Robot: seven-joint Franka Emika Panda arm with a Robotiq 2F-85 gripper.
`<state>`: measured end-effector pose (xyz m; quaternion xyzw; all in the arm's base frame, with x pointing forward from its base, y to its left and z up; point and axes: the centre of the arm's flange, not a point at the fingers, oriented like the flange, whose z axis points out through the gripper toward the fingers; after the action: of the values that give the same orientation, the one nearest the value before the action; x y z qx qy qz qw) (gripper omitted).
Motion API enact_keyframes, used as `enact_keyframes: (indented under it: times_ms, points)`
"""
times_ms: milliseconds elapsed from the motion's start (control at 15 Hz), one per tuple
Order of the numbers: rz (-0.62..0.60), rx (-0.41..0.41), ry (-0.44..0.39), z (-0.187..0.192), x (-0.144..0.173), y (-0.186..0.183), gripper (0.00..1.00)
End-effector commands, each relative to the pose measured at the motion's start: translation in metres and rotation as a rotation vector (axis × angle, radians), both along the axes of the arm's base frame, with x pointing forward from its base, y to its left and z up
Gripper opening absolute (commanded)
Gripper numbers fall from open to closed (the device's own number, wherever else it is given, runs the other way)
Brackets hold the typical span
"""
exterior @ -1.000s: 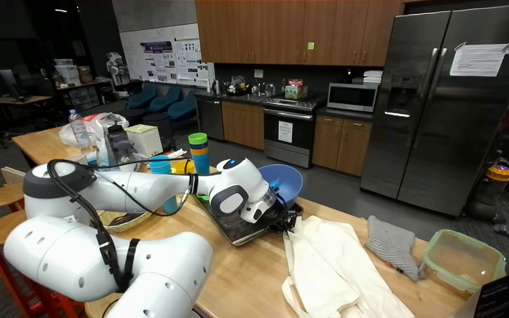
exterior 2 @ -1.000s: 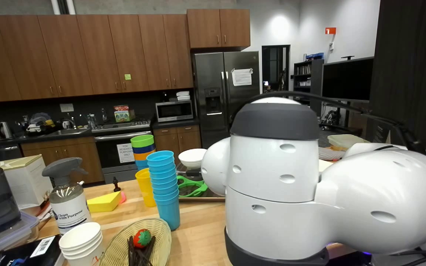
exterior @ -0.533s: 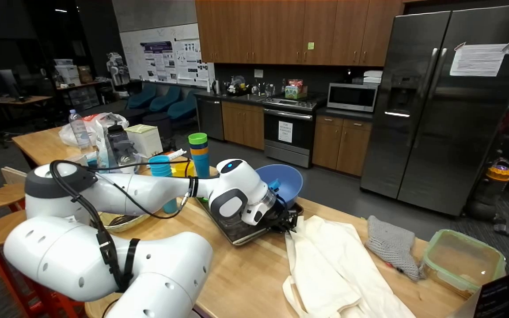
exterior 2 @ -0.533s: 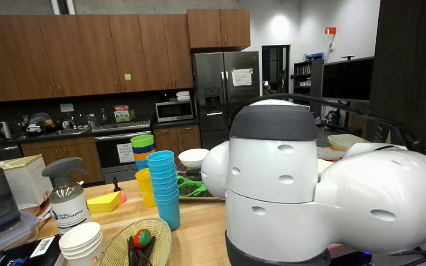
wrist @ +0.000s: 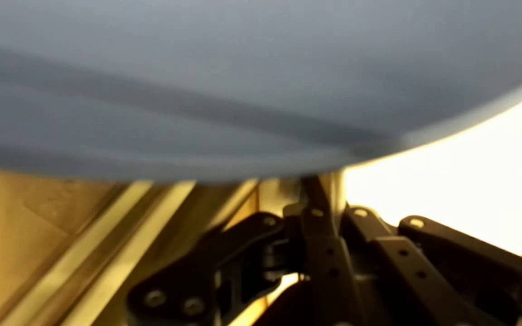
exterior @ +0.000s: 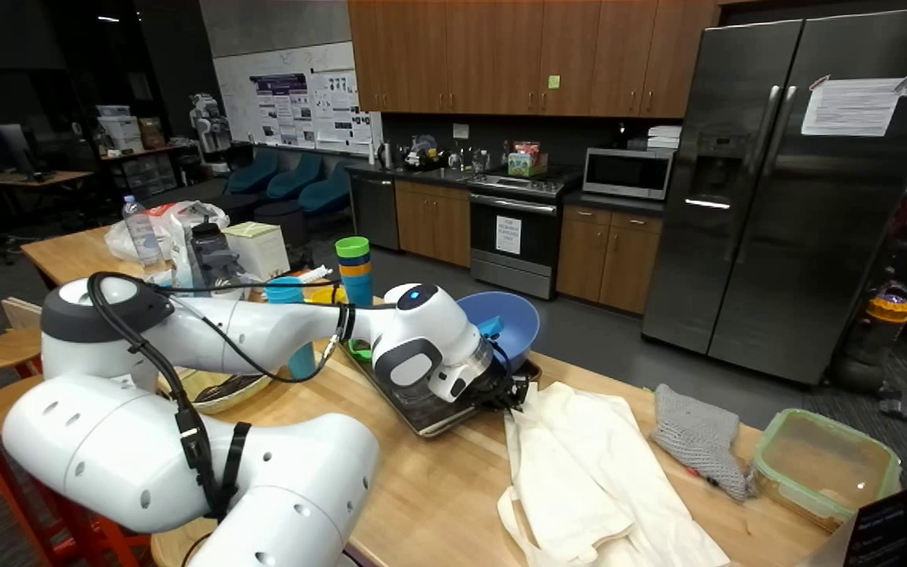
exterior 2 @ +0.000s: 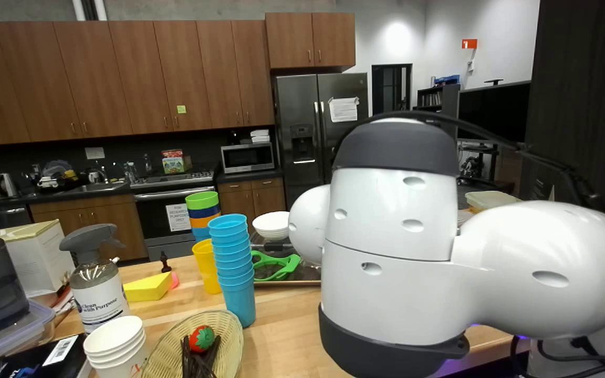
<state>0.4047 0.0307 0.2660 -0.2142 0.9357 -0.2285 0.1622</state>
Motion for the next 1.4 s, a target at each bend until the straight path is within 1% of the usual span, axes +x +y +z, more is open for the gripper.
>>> enact_keyframes:
  times_ms: [0,200,733,1333]
  points:
    - [0.017,0.111,-0.006,0.0017,-0.0055,-0.0002,0.01]
    - [0.026,0.132,-0.042,0.0019,-0.0052,0.0001,0.01]
    - [0.036,0.095,-0.046,-0.0003,-0.0055,-0.0017,0.01]
    - [-0.008,0.027,-0.112,-0.0041,-0.0031,-0.001,0.01]
